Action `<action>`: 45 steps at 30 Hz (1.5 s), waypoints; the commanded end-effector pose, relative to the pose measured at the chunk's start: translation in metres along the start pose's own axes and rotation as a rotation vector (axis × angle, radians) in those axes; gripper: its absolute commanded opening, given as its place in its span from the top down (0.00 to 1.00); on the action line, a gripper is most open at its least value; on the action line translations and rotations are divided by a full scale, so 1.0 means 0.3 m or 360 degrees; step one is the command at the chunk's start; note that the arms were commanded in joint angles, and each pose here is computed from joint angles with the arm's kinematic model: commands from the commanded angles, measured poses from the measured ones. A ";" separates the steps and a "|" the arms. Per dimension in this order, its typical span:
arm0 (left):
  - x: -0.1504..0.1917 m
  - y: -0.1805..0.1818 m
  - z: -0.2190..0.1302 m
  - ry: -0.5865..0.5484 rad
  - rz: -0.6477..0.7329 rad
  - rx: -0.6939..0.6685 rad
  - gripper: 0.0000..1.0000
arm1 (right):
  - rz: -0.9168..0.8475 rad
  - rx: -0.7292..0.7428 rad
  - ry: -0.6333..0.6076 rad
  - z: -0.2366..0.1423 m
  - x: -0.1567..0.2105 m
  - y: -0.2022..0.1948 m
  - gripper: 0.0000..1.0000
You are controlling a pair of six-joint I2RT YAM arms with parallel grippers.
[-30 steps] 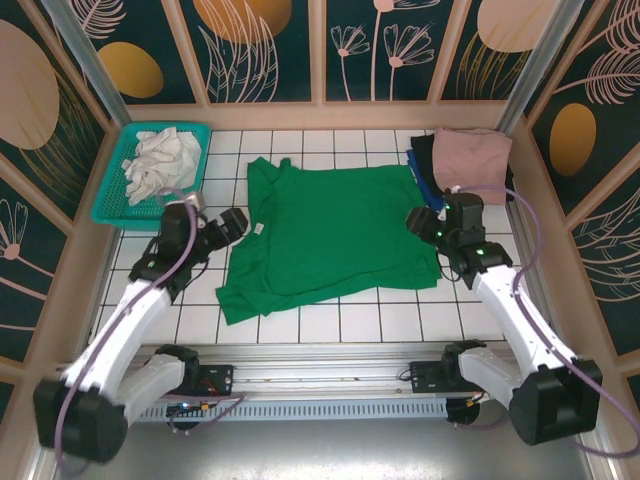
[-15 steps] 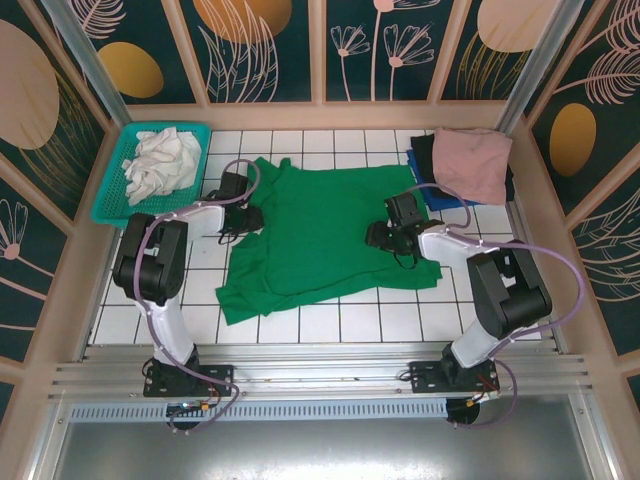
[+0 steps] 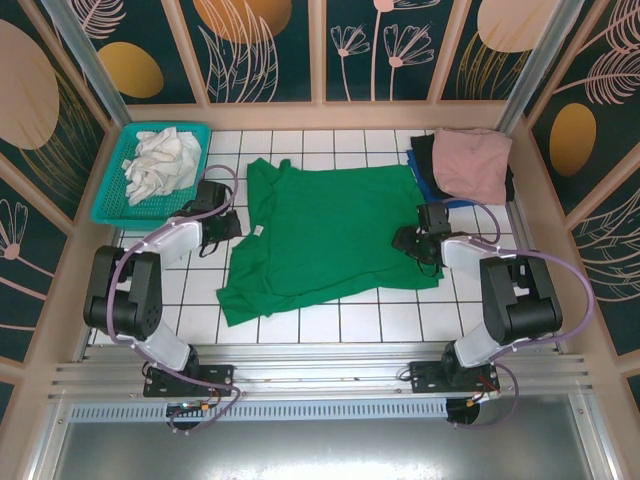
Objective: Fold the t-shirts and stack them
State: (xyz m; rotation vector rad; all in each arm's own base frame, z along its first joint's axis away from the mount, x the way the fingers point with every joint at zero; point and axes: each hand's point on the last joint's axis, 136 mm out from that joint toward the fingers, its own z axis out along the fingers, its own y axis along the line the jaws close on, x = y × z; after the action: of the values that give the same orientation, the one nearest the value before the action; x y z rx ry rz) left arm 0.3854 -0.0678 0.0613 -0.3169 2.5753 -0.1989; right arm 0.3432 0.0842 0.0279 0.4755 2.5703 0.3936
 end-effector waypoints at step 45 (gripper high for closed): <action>0.097 0.031 -0.132 -0.0084 -0.0315 0.0050 0.56 | 0.0004 -0.0203 -0.0082 -0.095 -0.049 0.041 0.42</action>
State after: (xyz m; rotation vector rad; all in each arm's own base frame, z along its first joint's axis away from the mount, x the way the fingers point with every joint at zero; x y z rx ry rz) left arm 0.2986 -0.0286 0.0624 -0.7265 2.5015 -0.1415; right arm 0.3405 0.0753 0.0441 0.4863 2.5031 0.4991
